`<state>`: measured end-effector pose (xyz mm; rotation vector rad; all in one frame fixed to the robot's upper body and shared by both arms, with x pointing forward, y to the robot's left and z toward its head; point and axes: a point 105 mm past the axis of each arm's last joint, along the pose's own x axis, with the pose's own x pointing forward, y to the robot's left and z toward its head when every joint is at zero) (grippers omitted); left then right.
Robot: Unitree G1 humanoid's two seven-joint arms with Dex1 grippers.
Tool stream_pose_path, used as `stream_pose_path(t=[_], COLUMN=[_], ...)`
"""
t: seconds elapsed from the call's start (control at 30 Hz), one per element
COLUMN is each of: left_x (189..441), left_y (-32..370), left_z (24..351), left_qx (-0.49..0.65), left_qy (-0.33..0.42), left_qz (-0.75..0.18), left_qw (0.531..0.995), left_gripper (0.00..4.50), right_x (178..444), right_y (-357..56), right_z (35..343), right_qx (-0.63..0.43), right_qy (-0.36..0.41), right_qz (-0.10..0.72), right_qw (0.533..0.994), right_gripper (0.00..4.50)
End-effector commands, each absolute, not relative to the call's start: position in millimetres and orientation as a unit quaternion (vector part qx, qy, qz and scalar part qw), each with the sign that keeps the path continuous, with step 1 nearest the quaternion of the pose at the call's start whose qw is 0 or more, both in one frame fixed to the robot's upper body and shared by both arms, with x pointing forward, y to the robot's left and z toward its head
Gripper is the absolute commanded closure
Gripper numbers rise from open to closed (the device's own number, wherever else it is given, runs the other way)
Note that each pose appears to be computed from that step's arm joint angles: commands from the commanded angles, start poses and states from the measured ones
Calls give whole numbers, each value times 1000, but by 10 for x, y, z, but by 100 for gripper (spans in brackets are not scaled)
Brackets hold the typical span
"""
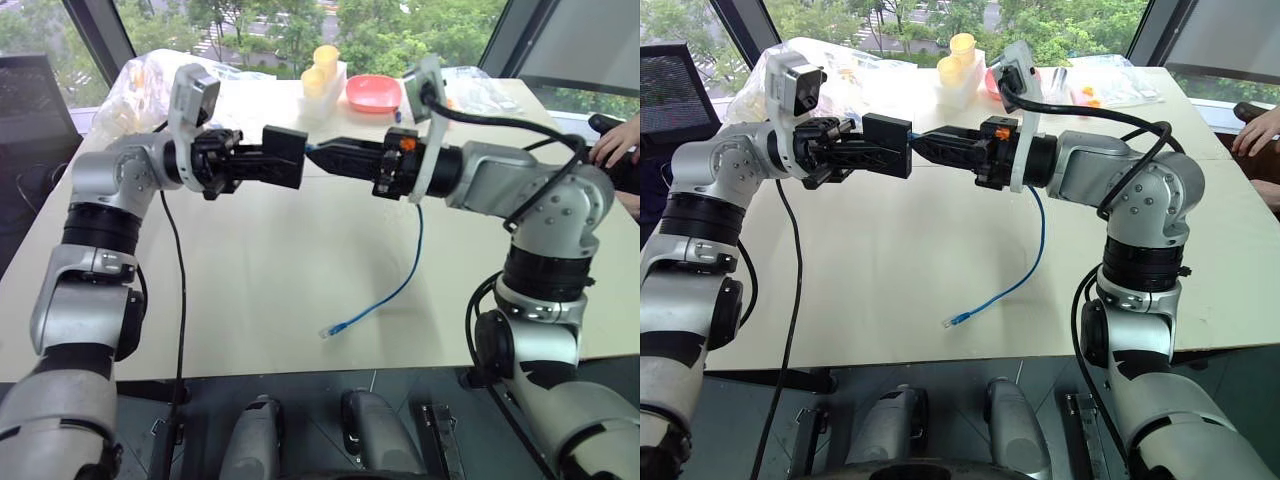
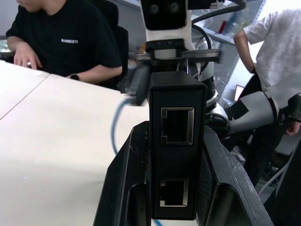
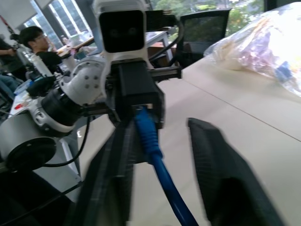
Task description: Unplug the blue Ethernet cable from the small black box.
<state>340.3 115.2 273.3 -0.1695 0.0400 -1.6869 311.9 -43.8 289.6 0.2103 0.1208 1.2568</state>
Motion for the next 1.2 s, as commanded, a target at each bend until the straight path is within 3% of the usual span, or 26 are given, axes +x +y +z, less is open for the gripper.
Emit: stream_pose_path(t=[0.03,0.27,0.47,0.67,0.77,0.87,1.0,1.13,1.2], left_x=[3362,3388,3420,3448,3464,3624,3761,3957,4021], left_y=[1125,1154,1271,1369,1368,1259,1126,987,936], left_z=[2890,2891,2867,2909,2875,2695,2588,2399,2325], left_qx=[-55,-52,-40,-49,-48,-17,-19,0,-4], left_qy=[-9,-9,-4,-12,-9,-10,-30,-55,-73], left_qz=[-756,-750,-733,-720,-716,-684,-650,-576,-544], left_qw=[652,660,680,693,696,729,759,816,836], left_gripper=[397,397,397,397,397,397,397,397,397], right_x=[3075,3085,3059,3036,3181,3773,4119,4273,4279], right_y=[-412,-502,-893,-1066,-1106,-1353,-1573,-1615,-1592], right_z=[3000,3047,3215,3132,2890,2132,1779,1519,1423], right_qx=[94,123,209,220,189,45,39,-3,-2], right_qy=[30,27,4,9,31,83,71,64,67], right_qz=[594,595,589,561,507,336,262,231,234], right_qw=[798,794,780,798,840,937,962,971,970], right_gripper=[446,446,446,446,446,446,446,295,186])
